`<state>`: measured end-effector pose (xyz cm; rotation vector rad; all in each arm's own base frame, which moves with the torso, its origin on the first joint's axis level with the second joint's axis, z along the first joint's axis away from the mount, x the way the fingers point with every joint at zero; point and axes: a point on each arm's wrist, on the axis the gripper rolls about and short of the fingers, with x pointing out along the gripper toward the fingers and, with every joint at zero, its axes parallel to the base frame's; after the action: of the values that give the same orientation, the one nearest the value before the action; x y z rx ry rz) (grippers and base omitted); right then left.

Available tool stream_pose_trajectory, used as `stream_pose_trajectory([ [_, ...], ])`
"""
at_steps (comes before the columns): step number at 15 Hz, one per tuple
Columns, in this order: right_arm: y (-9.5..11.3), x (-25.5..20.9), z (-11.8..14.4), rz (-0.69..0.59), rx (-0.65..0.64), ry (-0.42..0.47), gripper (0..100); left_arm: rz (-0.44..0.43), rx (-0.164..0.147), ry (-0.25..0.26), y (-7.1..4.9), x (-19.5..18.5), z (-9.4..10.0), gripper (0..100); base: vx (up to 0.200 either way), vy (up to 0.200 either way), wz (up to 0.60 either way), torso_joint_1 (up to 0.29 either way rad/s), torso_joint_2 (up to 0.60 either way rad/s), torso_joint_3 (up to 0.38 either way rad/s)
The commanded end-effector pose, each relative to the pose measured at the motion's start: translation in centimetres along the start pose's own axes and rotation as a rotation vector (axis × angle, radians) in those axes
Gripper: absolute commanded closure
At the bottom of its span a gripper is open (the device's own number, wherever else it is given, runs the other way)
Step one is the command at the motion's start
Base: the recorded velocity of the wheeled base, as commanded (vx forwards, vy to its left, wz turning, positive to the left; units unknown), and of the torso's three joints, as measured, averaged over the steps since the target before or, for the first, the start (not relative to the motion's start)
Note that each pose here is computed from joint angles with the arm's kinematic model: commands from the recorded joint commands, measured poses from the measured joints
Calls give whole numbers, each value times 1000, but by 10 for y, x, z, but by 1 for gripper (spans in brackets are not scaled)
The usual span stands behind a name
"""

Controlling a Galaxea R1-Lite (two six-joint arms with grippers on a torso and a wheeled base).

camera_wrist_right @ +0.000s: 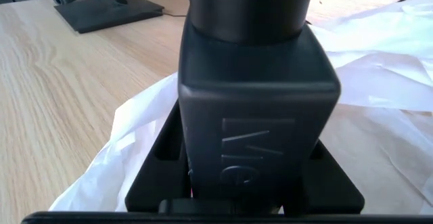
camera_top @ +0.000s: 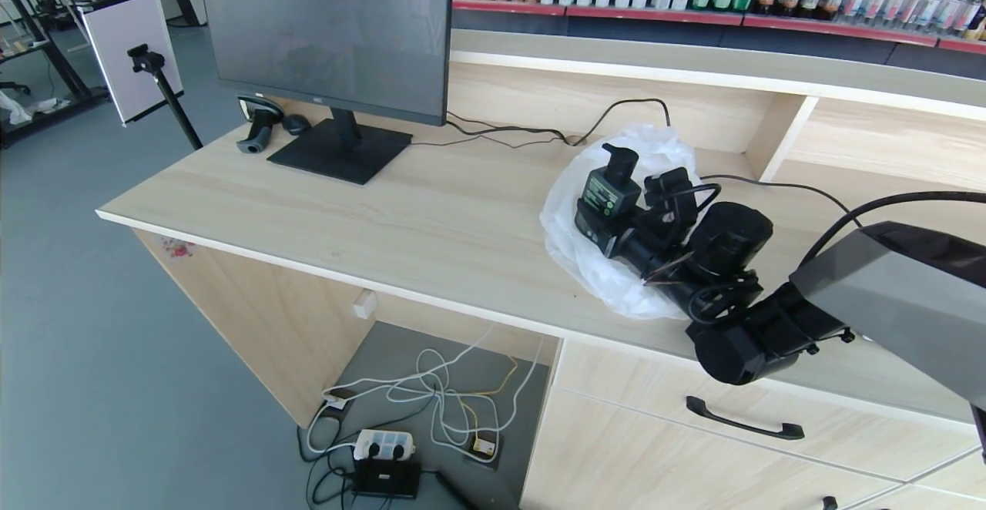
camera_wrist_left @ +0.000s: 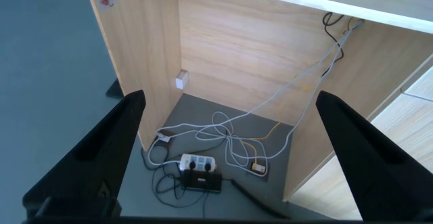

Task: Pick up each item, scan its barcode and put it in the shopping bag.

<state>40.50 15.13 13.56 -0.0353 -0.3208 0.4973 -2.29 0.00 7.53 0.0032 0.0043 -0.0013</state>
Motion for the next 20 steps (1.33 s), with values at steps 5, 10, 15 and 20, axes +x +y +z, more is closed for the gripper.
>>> stream_pose_trajectory([
  [5, 1, -1, -6, 4, -11, 18, 100, 0, 0, 0, 0, 0, 0, 0, 0, 0, 0, 0, 0, 0],
  [10, 2, -6, -15, 6, -17, 48, 100, 0, 0, 0, 0, 0, 0, 0, 0, 0, 0, 0, 0, 0],
  [15, 2, -7, -16, 5, -18, 54, 100, 0, 0, -1, 0, 0, 0, 0, 0, 0, 0, 0, 0, 0],
  [20, 3, -7, -18, 6, -18, 42, 0, 0, 0, -1, 0, 0, 0, 0, 0, 0, 0, 0, 0, 0],
])
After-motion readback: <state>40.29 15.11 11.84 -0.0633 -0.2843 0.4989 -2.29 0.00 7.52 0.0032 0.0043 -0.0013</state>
